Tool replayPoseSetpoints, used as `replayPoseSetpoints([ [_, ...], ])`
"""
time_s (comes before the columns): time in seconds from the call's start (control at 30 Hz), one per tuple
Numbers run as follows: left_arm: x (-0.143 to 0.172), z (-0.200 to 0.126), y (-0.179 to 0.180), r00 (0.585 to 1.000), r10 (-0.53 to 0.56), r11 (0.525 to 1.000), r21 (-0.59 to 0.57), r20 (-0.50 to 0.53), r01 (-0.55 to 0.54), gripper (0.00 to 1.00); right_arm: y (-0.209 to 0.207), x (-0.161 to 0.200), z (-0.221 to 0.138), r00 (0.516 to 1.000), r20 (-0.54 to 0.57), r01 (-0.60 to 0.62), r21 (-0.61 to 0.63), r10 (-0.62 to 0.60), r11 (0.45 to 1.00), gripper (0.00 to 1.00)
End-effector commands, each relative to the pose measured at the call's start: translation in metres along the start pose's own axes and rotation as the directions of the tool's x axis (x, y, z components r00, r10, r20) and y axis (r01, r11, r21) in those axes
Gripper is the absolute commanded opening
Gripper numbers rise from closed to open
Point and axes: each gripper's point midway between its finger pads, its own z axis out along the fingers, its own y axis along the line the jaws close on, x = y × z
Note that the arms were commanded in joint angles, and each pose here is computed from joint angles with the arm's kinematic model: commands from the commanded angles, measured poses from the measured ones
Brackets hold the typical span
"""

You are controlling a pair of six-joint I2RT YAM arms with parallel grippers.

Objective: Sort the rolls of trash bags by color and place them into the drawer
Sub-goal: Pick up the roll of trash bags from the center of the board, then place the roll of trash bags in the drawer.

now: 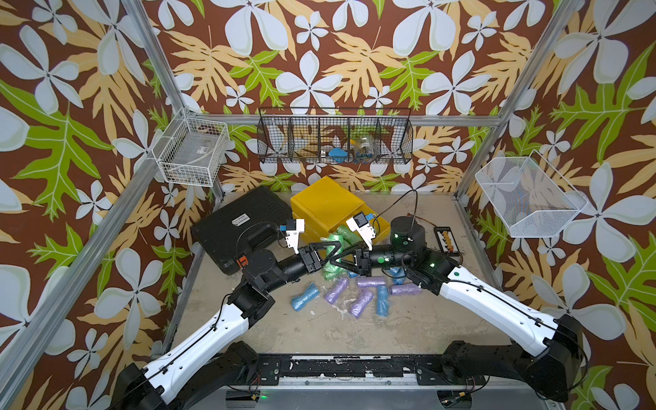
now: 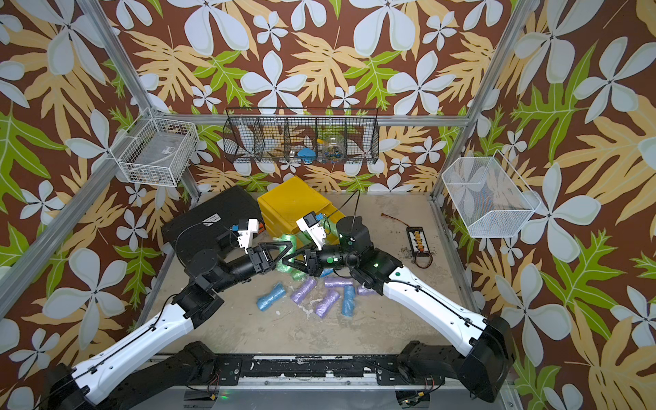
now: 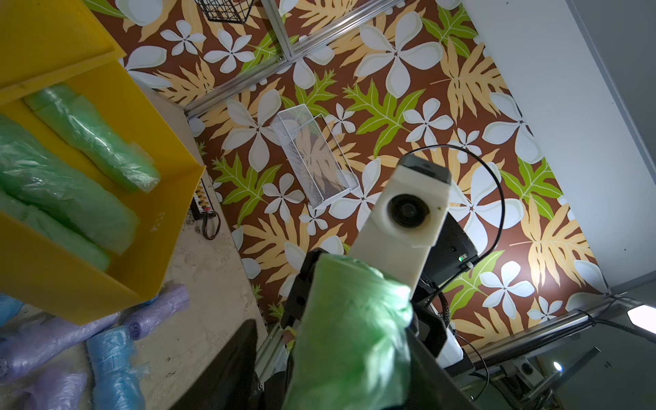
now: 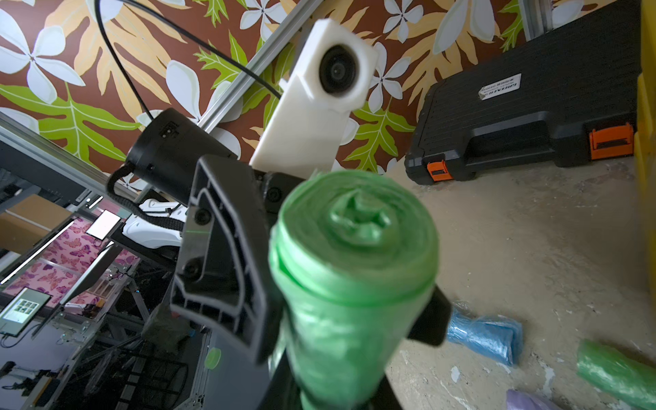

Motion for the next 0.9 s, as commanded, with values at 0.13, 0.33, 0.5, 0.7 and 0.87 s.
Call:
replayPoseSetpoints([
  [0.13,-0.029,-0.022,0.041,0.99,0.086,0.95,-0.308,0.115,-0.047,0.7,-0.054,-0.025,-0.022,0.99,-0.037,0.144,0.324,-0.139,0.935,0.18],
  [0.33,-0.011,-0.035,0.084,0.992,0.111,0.897,-0.436,0.057,-0.075,0.66,-0.132,-0.052,-0.053,0.953,-0.2,0.303,0.683,-0.228,0.664,0.19],
  [0.5,0.015,-0.044,0.113,0.998,0.058,0.891,-0.45,0.0,-0.052,0.61,-0.193,-0.052,-0.058,0.898,-0.399,0.44,0.774,-0.188,0.455,0.2],
  [0.7,0.029,-0.053,0.125,1.0,0.023,0.897,-0.442,-0.002,-0.022,0.6,-0.233,-0.04,-0.065,0.829,-0.549,0.553,0.772,-0.108,0.314,0.23],
  [0.87,0.032,-0.054,0.132,0.999,0.036,0.882,-0.468,-0.028,-0.045,0.6,-0.239,-0.023,-0.065,0.809,-0.585,0.571,0.753,-0.065,0.328,0.27],
])
